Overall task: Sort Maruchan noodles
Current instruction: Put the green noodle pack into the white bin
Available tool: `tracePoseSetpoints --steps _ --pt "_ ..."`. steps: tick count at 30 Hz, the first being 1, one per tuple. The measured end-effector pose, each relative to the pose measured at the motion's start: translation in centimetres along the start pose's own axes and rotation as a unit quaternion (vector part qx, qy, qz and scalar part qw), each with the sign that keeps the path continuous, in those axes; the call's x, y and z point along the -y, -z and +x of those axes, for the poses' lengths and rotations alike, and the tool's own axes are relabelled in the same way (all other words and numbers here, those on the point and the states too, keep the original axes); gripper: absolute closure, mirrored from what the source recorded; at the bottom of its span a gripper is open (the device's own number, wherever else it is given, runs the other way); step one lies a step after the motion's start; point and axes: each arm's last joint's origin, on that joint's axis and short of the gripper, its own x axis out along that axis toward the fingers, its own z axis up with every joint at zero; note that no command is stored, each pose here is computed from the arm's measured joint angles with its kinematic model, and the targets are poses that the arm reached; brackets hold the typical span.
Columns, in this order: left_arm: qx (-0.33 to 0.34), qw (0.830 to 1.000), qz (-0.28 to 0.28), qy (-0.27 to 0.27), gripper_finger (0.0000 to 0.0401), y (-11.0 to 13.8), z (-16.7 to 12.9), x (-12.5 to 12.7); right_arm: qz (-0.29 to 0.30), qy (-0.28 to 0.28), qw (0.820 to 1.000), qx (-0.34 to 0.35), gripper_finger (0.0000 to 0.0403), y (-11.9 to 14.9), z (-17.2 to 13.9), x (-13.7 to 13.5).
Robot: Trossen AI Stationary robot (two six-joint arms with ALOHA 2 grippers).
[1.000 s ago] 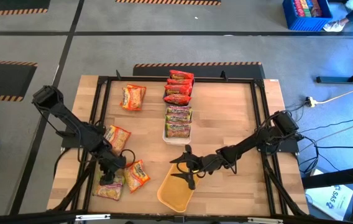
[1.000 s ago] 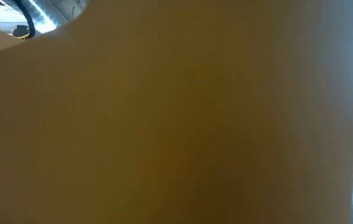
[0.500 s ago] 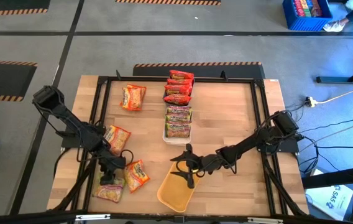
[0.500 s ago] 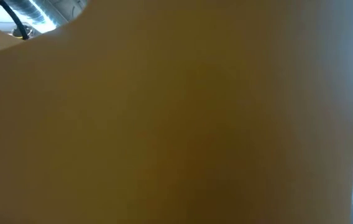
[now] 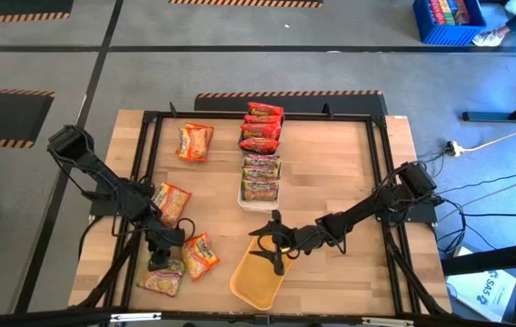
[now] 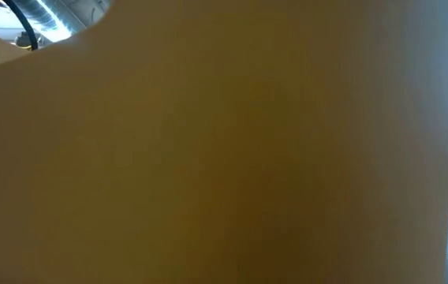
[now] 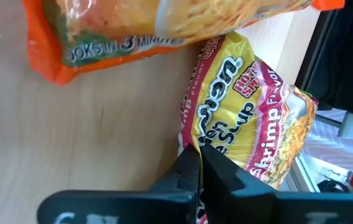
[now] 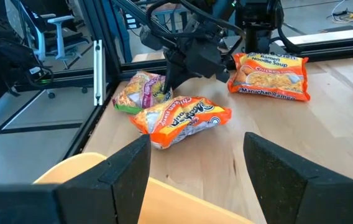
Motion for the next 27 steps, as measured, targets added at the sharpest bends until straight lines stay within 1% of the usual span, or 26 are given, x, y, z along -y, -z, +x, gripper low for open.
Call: tracePoseSetpoints --steps 4,6,10,15,19,22,25,27 --pt "0.013 1.0 -0.001 0.013 0.04 -0.5 -0.3 1.2 0.001 -0.002 1.0 0.001 0.0164 0.0 0.0 0.0" --pt "0.021 1.0 0.0 0.016 0.04 -0.8 -0.7 2.2 0.002 -0.014 1.0 0.003 0.0164 -0.1 0.0 -0.1" --pt "0.048 0.999 0.006 -0.016 0.04 -1.1 -1.5 3.9 0.003 -0.025 1.0 0.002 0.0164 -0.4 0.1 -0.3" --pt "0.087 0.995 0.022 -0.054 0.0401 -1.3 -2.7 6.2 0.007 -0.029 0.999 0.019 0.0164 -1.7 0.6 -0.8" --pt "0.138 0.986 0.035 -0.085 0.0401 -1.3 -3.7 7.7 -0.001 -0.025 1.0 0.015 0.0164 -2.6 1.2 -0.9" --pt "0.176 0.979 0.055 -0.092 0.0401 -1.3 -4.1 8.6 -0.004 -0.013 1.0 0.017 0.0164 -3.5 1.6 -0.8" --pt "0.221 0.968 0.069 -0.1 0.0401 -1.4 -4.5 9.4 0.011 -0.01 1.0 0.013 0.0163 -4.2 2.1 -0.4" --pt "0.249 0.959 0.083 -0.108 0.0401 -1.6 -4.7 9.7 0.03 -0.026 0.999 0.006 0.0155 -4.7 2.4 -0.2"
